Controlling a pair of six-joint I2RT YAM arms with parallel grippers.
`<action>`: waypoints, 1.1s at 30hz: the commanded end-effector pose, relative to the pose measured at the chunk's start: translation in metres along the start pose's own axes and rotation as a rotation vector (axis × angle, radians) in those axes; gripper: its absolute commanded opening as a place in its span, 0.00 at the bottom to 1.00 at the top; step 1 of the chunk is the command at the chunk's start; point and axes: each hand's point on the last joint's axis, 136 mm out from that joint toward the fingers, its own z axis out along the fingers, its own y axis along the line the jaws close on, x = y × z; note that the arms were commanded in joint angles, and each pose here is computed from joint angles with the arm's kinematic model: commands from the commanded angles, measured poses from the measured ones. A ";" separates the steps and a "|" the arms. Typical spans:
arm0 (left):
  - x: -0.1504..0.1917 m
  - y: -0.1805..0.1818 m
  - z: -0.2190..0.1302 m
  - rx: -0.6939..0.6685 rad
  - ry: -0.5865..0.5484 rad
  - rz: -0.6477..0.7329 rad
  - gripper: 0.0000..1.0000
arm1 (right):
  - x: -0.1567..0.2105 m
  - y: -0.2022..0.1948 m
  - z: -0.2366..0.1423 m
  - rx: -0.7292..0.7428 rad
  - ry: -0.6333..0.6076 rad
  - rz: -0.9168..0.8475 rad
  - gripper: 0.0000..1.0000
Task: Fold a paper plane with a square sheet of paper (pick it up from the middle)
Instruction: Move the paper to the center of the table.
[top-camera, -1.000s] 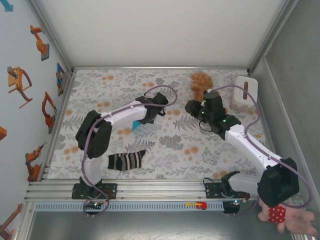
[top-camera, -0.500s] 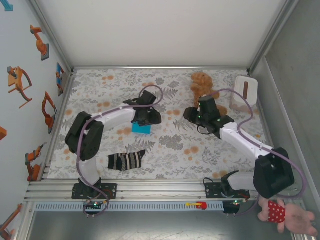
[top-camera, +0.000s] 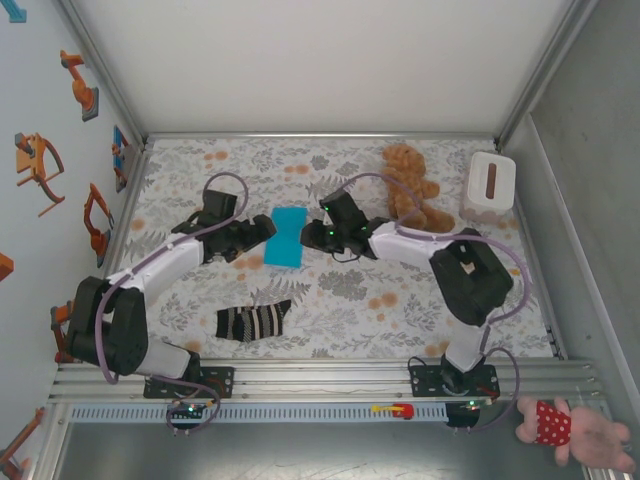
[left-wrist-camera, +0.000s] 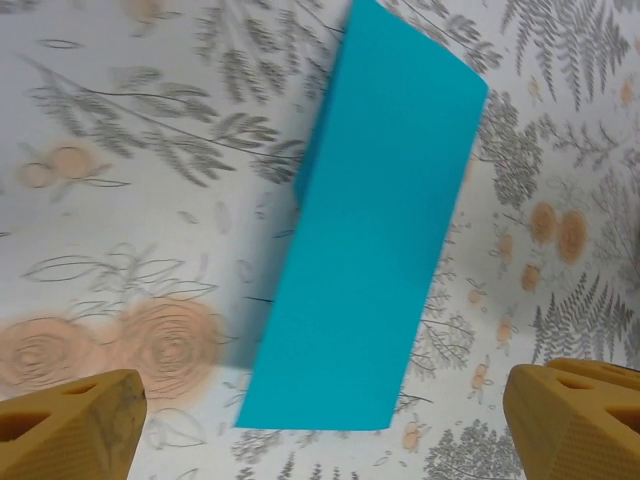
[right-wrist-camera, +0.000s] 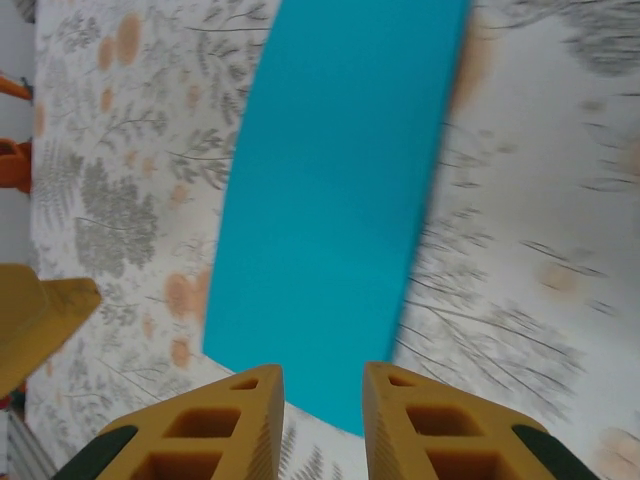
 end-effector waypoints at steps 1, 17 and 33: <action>0.001 0.004 -0.007 0.042 0.000 -0.052 0.93 | -0.005 0.017 0.018 -0.057 0.025 0.019 0.26; 0.009 0.001 0.008 0.128 0.083 -0.101 0.91 | 0.017 -0.036 0.067 0.087 0.171 0.098 0.23; 0.058 -0.043 0.030 0.230 0.303 -0.011 0.73 | 0.042 -0.097 -0.008 0.159 0.200 -0.025 0.19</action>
